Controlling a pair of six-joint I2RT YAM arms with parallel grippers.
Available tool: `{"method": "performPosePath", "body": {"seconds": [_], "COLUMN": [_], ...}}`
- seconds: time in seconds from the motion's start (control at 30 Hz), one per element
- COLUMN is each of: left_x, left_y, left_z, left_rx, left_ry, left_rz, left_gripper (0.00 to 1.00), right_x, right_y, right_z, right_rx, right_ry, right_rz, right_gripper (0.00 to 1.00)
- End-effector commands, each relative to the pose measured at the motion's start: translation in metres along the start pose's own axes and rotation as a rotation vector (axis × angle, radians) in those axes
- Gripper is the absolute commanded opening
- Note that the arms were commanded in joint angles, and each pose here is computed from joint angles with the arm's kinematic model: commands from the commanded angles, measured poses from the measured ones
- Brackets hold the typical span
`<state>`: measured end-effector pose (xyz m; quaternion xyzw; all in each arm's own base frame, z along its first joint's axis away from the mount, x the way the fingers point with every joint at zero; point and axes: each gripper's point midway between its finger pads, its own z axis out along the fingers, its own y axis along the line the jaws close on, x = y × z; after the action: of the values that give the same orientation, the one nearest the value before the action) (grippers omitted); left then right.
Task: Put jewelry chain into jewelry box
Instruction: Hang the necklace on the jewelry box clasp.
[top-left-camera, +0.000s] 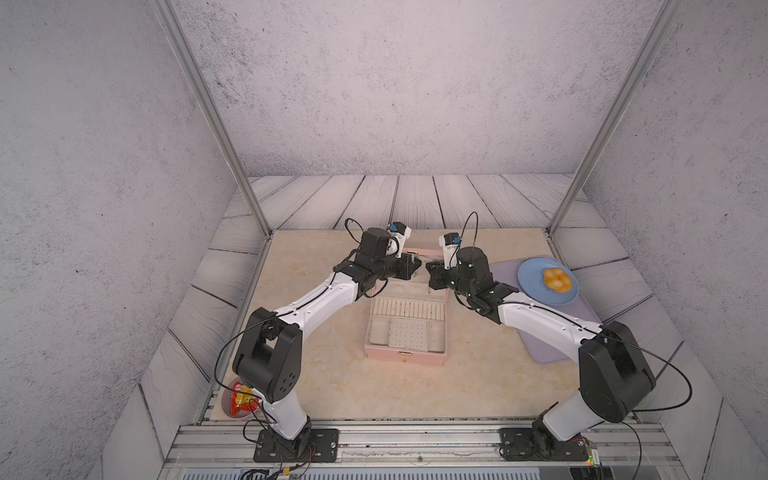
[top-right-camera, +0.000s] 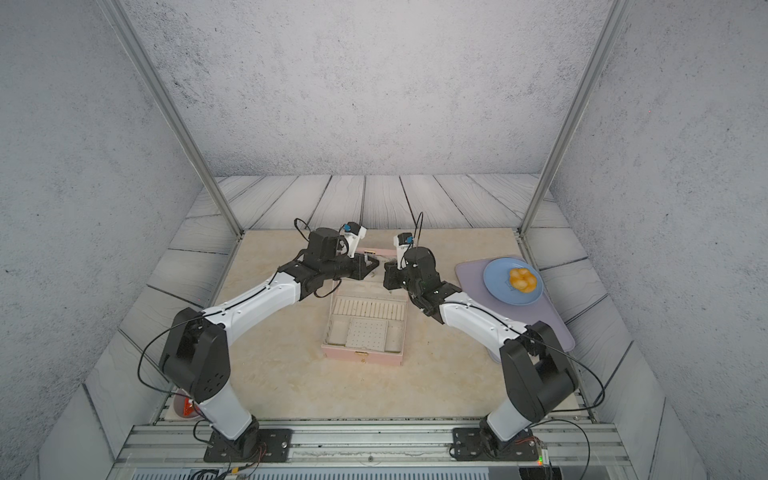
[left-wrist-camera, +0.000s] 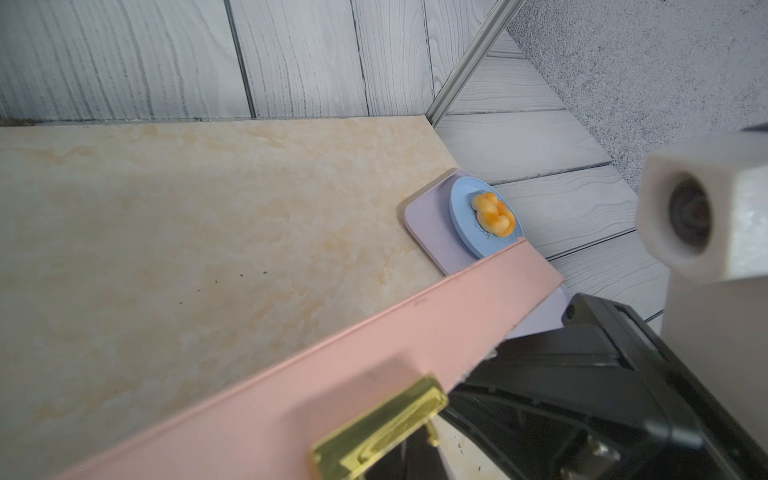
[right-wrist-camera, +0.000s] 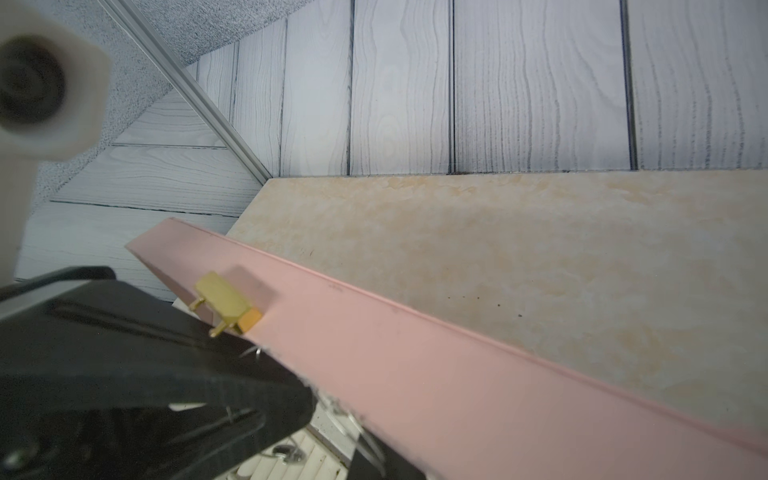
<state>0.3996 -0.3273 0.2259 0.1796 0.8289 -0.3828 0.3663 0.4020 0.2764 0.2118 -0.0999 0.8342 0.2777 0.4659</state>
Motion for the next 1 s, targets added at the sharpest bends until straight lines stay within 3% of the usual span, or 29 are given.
{"method": "performPosePath", "body": {"seconds": [0.0,0.7,0.97], "left_x": [0.007,0.024,0.004], "left_y": [0.004,0.005,-0.002], "left_z": [0.004,0.014,0.006], "left_rx": [-0.001,-0.008,-0.018], "left_ry": [0.017,0.069,0.017], "left_rz": [-0.013,-0.02,0.043], "left_gripper": [0.0,0.0,0.0], "right_x": [0.003,0.004,0.004], "right_y": [-0.004,-0.014,-0.013], "right_z": [0.004,0.013,0.012], "right_rx": [0.02,0.077,0.068], "right_ry": [0.028,0.073,0.072], "right_rz": [0.025,0.121,0.135], "right_gripper": [0.0,0.0,0.0]}}
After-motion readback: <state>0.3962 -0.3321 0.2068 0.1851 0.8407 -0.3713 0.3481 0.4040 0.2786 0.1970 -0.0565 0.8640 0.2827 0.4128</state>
